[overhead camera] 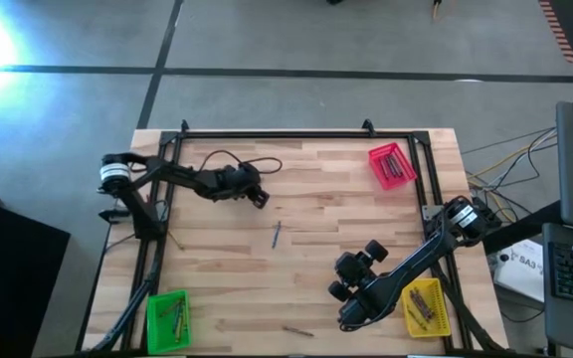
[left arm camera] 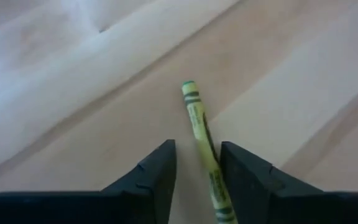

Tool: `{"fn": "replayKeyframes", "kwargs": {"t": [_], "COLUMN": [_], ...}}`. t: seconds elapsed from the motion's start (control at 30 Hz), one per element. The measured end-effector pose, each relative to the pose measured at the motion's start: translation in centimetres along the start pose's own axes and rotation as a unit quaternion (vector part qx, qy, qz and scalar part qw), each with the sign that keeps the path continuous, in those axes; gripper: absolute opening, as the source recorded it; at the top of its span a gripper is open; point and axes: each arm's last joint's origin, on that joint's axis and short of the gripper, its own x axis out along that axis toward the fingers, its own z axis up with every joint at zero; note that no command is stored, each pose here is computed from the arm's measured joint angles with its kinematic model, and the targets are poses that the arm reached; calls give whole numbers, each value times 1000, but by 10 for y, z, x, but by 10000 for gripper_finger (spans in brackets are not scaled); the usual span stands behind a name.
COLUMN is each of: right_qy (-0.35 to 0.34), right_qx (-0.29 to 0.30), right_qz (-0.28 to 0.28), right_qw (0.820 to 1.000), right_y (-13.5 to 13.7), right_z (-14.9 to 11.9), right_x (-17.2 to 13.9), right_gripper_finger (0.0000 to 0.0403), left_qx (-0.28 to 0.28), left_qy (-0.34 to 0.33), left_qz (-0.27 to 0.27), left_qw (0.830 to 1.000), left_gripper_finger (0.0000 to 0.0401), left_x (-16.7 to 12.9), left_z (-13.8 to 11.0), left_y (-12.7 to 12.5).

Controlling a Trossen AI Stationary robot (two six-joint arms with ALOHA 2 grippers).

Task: Sort crayons
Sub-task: Put the green crayon into the green bin

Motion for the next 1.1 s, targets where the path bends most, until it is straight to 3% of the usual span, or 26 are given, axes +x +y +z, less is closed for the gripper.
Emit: {"fn": "replayKeyframes", "kwargs": {"t": [0.27, 0.53, 0.8, 1.1], "right_qy": [2, 49, 51, 53], "right_qx": [-8, -14, 0, 8], "right_qz": [-4, -8, -8, 5], "right_qw": [1000, 999, 999, 999], "right_y": [-1, -3, -3, 0], "right_z": [-3, -10, -9, -4], "right_x": [2, 7, 8, 6], "right_gripper_finger": [111, 111, 111, 111], "left_qx": [20, 64, 148, 215], "left_qy": [-10, -31, -24, -50], "left_qz": [-6, -50, -137, -272], "left_qw": [1000, 996, 979, 937], "left_gripper_finger": [14, 6, 2, 2], "left_x": [-5, -49, -115, -182], "left_z": [-3, -17, -87, -153], "left_y": [-6, -21, -43, -49]}}
